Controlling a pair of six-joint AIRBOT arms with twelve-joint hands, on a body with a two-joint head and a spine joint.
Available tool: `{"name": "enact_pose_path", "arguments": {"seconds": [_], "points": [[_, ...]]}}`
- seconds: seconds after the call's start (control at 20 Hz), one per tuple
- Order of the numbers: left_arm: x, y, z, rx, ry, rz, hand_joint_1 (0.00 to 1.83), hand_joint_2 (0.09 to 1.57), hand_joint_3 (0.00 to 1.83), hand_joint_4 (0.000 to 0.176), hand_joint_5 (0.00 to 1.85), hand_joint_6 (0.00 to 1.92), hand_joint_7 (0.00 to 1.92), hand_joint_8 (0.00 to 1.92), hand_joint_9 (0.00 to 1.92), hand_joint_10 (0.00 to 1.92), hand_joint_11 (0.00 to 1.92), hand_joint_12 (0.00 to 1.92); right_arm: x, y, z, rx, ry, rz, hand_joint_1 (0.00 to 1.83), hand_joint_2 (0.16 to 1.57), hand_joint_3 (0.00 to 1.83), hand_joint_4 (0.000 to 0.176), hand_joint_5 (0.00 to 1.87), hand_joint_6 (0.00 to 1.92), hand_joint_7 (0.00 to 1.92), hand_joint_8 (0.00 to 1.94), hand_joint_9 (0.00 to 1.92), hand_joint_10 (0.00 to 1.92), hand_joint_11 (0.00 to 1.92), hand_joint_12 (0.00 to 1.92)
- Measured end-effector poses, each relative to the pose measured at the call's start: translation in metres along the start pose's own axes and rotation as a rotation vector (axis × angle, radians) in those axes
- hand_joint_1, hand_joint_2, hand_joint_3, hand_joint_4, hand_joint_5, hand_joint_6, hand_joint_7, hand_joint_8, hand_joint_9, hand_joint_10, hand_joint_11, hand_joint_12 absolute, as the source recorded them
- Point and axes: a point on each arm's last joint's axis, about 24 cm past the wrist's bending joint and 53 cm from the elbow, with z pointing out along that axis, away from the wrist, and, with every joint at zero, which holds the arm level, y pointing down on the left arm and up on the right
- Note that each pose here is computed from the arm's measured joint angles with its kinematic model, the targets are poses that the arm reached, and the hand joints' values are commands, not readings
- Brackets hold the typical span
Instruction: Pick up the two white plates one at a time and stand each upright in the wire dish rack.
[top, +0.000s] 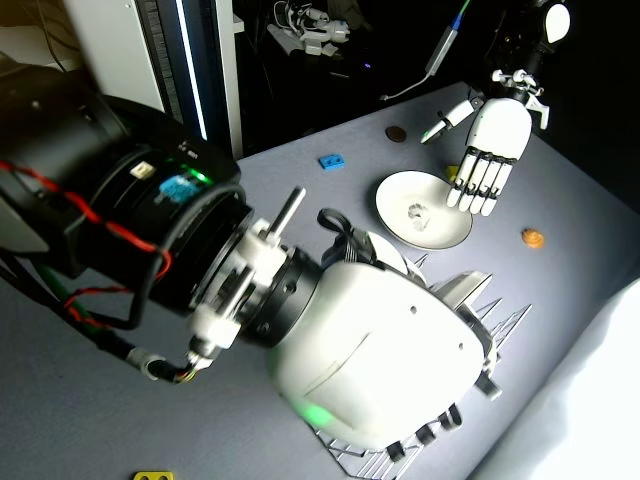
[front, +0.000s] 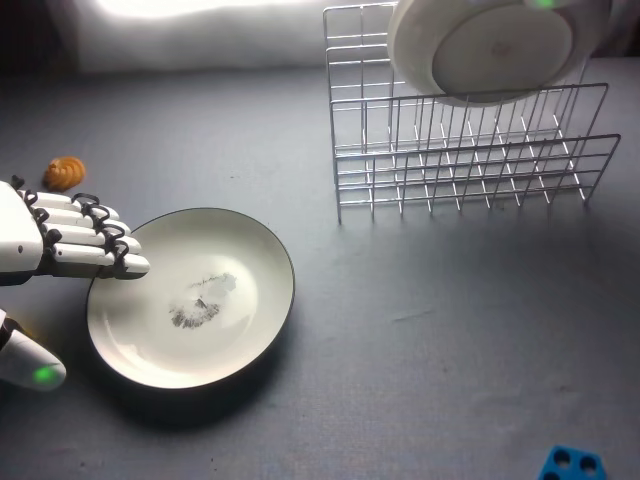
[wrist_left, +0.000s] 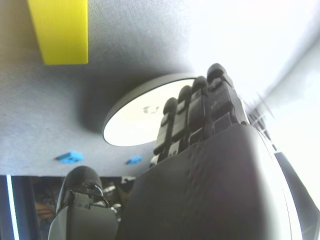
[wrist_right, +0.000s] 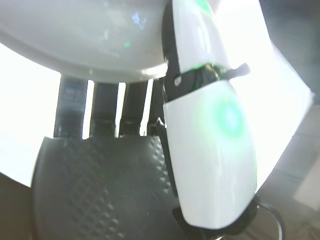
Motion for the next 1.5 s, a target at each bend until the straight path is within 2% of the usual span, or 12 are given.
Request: {"name": "enact_pose_path", "arguments": {"seconds": [0.35,0.5,0.65,0.9,1.05,1.3,1.35,1.4,1.45,1.5], "points": [[0.002,0.002,0.001,-0.004,0.005,-0.004,0.00,1.05,0.00,0.000,0.00,0.00,0.00,0.00,0.00,0.00,0.00,0.00,-0.004,-0.016,0.006,0.014,-0.007,-0.012,1.38,1.08,0.00,0.000,0.97,1.00,1.08,0.82,0.97,1.03,0.85,1.06],[0.005,0.003,0.000,-0.007,0.009,-0.012,0.00,1.05,0.00,0.000,0.00,0.00,0.00,0.00,0.00,0.00,0.00,0.00,-0.007,-0.031,0.016,0.041,-0.017,-0.021,1.38,1.09,0.00,0.000,0.97,1.01,1.08,0.83,0.96,1.03,0.85,1.05],[0.006,0.002,0.002,-0.004,0.010,-0.015,0.00,1.05,0.00,0.000,0.00,0.00,0.00,0.00,0.00,0.00,0.00,0.00,-0.004,-0.036,0.018,0.054,-0.013,-0.023,1.39,1.06,0.00,0.000,1.02,0.91,1.14,0.75,1.02,0.94,0.88,1.02],[0.004,0.001,0.002,0.000,0.005,-0.013,0.00,1.05,0.00,0.000,0.00,0.00,0.00,0.00,0.00,0.00,0.00,0.00,-0.006,-0.047,0.023,0.063,-0.017,-0.031,1.38,1.07,0.00,0.000,0.99,0.97,1.10,0.78,0.98,1.01,0.84,1.07],[-0.001,0.000,0.003,0.001,-0.003,-0.005,0.00,1.05,0.00,0.000,0.00,0.00,0.00,0.00,0.00,0.00,0.00,0.00,-0.007,-0.046,0.024,0.060,-0.018,-0.030,1.38,1.08,0.00,0.000,0.97,1.00,1.09,0.82,0.97,1.02,0.82,1.07],[-0.001,0.000,0.003,0.000,-0.004,-0.005,0.00,1.05,0.00,0.000,0.00,0.00,0.00,0.00,0.00,0.00,0.00,0.00,-0.007,-0.046,0.024,0.058,-0.018,-0.030,1.38,1.07,0.00,0.000,0.98,0.99,1.12,0.75,0.98,1.01,0.83,1.05],[-0.001,0.000,0.002,-0.001,-0.004,-0.005,0.00,1.05,0.00,0.000,0.00,0.00,0.00,0.00,0.00,0.00,0.00,0.00,-0.006,-0.046,0.024,0.057,-0.017,-0.030,1.26,1.09,0.00,0.000,0.97,1.01,1.08,0.82,0.99,0.65,0.79,1.06],[-0.001,0.000,0.003,-0.001,-0.004,-0.004,0.00,1.05,0.00,0.000,0.00,0.00,0.00,0.00,0.00,0.00,0.00,0.00,-0.006,-0.046,0.024,0.057,-0.017,-0.032,1.23,1.11,0.00,0.000,0.93,1.06,1.08,0.84,1.03,0.45,0.77,1.10],[-0.001,0.000,0.003,-0.001,-0.003,-0.002,0.00,1.05,0.00,0.000,0.00,0.00,0.00,0.00,0.00,0.00,0.00,0.00,-0.006,-0.045,0.025,0.053,-0.017,-0.032,1.22,1.13,0.00,0.000,0.88,1.13,1.04,0.91,1.01,0.38,0.72,1.15],[-0.001,0.000,0.003,-0.001,-0.003,-0.001,0.00,1.05,0.00,0.000,0.00,0.00,0.00,0.00,0.00,0.00,0.00,0.00,-0.006,-0.044,0.025,0.049,-0.016,-0.032,1.15,1.16,0.00,0.000,0.87,1.14,0.94,0.58,0.96,0.35,0.62,1.24]]}}
